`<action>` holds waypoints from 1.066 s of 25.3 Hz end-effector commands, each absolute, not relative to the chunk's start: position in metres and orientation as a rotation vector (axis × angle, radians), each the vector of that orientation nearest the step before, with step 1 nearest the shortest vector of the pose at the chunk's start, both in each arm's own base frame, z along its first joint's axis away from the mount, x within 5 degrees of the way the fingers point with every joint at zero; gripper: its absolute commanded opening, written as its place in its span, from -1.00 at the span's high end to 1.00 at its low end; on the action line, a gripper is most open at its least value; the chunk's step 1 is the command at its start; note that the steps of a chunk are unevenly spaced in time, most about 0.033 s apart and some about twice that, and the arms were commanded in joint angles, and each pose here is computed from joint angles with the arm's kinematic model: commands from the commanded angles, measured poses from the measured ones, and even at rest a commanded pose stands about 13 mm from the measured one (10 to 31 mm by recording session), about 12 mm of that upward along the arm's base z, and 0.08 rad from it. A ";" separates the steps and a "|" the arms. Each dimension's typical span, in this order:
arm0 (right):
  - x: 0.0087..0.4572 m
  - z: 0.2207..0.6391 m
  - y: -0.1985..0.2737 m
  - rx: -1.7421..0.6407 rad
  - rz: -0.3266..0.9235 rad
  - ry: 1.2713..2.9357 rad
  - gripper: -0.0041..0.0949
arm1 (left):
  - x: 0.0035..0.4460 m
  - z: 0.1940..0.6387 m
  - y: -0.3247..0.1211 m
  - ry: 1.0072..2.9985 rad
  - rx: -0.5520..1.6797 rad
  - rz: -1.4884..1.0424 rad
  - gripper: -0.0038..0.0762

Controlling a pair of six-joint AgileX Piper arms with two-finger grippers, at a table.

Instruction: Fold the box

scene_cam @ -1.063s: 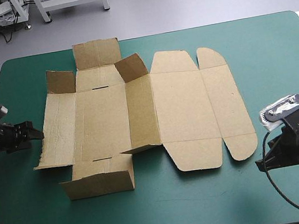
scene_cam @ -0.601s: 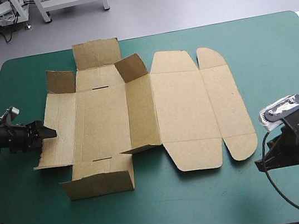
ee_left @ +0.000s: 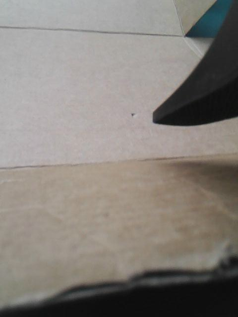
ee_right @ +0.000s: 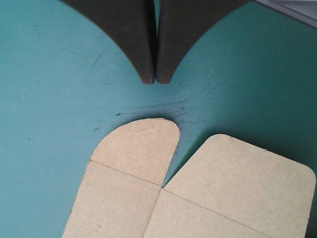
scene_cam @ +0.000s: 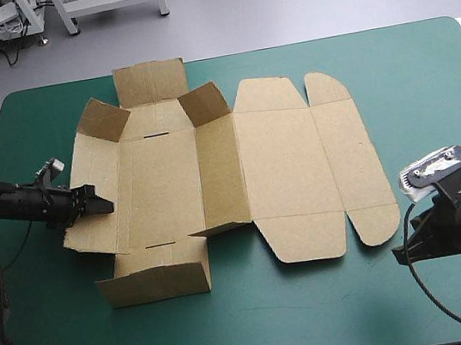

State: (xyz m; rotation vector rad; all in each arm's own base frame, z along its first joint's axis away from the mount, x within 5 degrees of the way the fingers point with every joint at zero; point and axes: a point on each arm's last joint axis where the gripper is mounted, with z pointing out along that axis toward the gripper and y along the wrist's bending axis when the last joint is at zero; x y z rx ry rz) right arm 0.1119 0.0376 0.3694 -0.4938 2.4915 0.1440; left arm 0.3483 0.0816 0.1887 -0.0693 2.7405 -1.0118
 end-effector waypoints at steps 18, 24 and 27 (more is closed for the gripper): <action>0.118 0.385 0.041 -0.477 0.173 2.356 0.96 | 0.319 0.394 -0.031 2.119 0.978 -0.619 0.92; 0.120 0.388 0.041 -0.469 0.175 2.315 0.96 | 0.299 0.452 -0.082 2.007 1.293 -0.164 0.92; 0.123 0.391 0.042 -0.457 0.177 2.270 0.96 | 0.287 0.470 -0.106 1.891 1.409 -0.061 0.92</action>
